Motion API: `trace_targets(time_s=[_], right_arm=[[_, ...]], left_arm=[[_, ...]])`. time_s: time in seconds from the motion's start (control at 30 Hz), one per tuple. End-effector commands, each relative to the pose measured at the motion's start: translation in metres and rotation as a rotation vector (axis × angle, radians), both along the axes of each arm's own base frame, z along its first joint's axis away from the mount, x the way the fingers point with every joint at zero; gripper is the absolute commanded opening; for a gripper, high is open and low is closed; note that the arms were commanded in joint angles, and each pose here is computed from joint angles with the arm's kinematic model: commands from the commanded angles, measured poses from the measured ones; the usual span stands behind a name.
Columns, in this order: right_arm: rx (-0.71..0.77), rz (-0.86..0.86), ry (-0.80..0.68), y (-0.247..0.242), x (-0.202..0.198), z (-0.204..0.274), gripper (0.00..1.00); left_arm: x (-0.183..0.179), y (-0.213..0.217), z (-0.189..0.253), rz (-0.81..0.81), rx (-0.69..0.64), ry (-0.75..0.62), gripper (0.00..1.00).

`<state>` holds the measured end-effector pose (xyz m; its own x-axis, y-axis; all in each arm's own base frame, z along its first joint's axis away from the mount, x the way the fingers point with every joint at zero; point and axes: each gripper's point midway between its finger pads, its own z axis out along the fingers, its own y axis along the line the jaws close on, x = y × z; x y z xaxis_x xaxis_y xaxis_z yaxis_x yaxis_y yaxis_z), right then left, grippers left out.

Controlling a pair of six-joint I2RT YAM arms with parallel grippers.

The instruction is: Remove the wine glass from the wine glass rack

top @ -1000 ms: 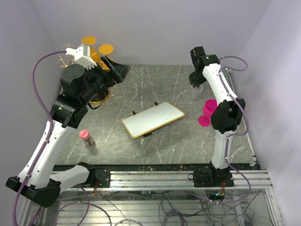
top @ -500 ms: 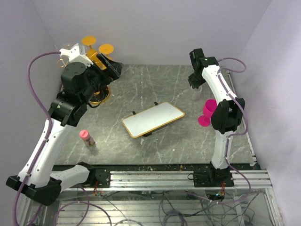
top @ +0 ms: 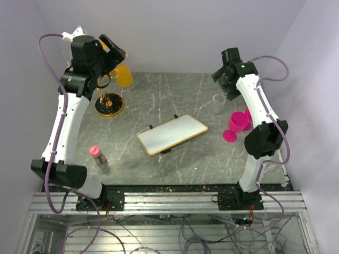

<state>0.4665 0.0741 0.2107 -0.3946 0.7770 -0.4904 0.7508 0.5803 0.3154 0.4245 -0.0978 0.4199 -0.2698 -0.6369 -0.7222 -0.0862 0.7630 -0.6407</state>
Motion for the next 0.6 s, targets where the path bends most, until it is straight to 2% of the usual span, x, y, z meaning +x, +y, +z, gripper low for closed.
trace_targets(time_s=[0.0,0.1,0.23,0.57], right_arm=[[-0.048,0.022,-0.126,-0.011,-0.008,0.049,0.99],[-0.061,0.056,-0.158,-0.012,-0.016,0.064,1.00],[-0.067,0.077,-0.196,-0.015,-0.031,0.081,1.00],[-0.106,0.040,-0.264,-0.031,-0.053,0.096,1.00]], left_arm=[[0.019,0.005,0.001,0.034,0.012,0.045,0.91],[0.038,0.012,-0.006,0.082,0.015,0.095,0.86],[0.056,0.028,-0.025,0.222,-0.011,0.166,0.84],[0.097,0.042,-0.048,0.310,-0.029,0.219,0.69]])
